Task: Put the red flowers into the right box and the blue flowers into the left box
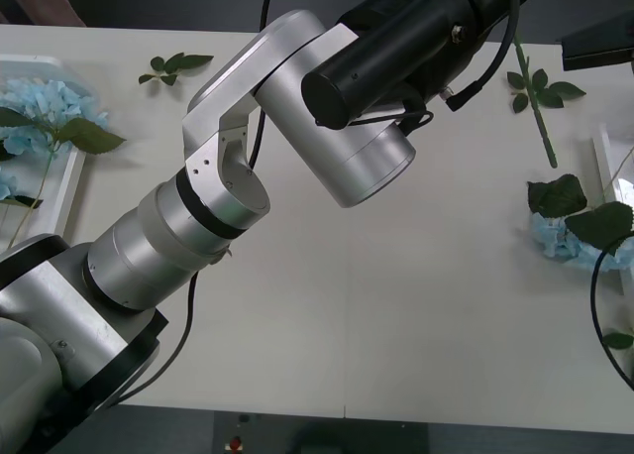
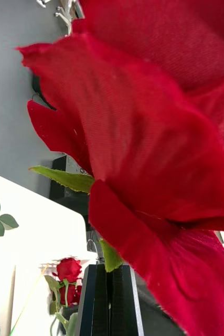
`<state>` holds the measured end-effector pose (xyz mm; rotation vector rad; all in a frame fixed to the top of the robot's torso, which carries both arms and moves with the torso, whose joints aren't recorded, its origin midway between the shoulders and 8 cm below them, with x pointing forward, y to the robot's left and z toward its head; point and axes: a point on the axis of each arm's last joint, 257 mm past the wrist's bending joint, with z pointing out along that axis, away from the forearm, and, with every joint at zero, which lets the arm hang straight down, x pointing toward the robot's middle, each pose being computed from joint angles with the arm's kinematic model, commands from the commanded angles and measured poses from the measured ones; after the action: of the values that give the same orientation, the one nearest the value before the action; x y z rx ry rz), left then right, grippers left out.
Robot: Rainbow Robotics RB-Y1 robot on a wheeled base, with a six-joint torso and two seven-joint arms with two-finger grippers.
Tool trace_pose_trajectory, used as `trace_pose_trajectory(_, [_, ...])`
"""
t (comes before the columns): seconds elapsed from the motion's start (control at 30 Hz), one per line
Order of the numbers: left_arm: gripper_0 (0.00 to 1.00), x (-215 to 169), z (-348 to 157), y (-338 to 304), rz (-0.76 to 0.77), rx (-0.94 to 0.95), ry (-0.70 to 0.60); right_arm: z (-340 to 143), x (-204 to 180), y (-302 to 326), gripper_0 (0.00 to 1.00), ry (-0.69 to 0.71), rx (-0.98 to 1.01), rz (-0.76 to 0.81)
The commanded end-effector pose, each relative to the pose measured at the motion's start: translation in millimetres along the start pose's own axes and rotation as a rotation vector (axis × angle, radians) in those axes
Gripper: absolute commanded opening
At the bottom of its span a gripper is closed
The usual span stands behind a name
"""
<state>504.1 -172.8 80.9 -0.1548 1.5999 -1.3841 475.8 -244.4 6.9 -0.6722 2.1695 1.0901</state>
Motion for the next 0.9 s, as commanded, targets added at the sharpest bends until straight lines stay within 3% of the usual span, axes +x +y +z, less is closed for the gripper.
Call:
trace_pose_trajectory(0.03, [0.00, -6.0, 1.1, -43.2, 0.011, 0.079, -0.007, -25.6, -28.8, 22.8, 1.00, -0.047, 0.018, -0.092])
trace_pose_trajectory(0.6, [0.00, -6.0, 1.1, -43.2, 0.011, 0.079, -0.007, 18.6, -27.8, 47.3, 1.00, -0.029, -0.115, -0.110])
trace_pose_trajectory(0.63, [0.00, -6.0, 1.1, -43.2, 0.011, 0.079, -0.007, 22.2, -29.5, 47.8, 0.94, -0.034, -0.118, -0.110])
trace_pose_trajectory(0.67, [0.00, -6.0, 1.1, -43.2, 0.011, 0.079, -0.007, 23.7, -30.0, 47.9, 0.81, -0.033, -0.118, -0.112])
trace_pose_trajectory(0.7, [0.00, -6.0, 1.1, -43.2, 0.011, 0.079, -0.007, 26.6, -32.2, 49.4, 0.36, -0.035, -0.120, -0.116])
trace_pose_trajectory(0.73, [0.00, -6.0, 1.1, -43.2, 0.011, 0.079, -0.007, 27.3, -33.3, 49.9, 0.13, -0.033, -0.118, -0.119])
trace_pose_trajectory(0.8, [0.00, -6.0, 1.1, -43.2, 0.011, 0.079, -0.007, 31.1, -33.7, 51.0, 0.01, -0.028, -0.120, -0.118])
trace_pose_trajectory(0.9, [0.00, -6.0, 1.1, -43.2, 0.011, 0.079, -0.007, 34.6, -34.0, 53.1, 0.00, -0.022, -0.124, -0.117])
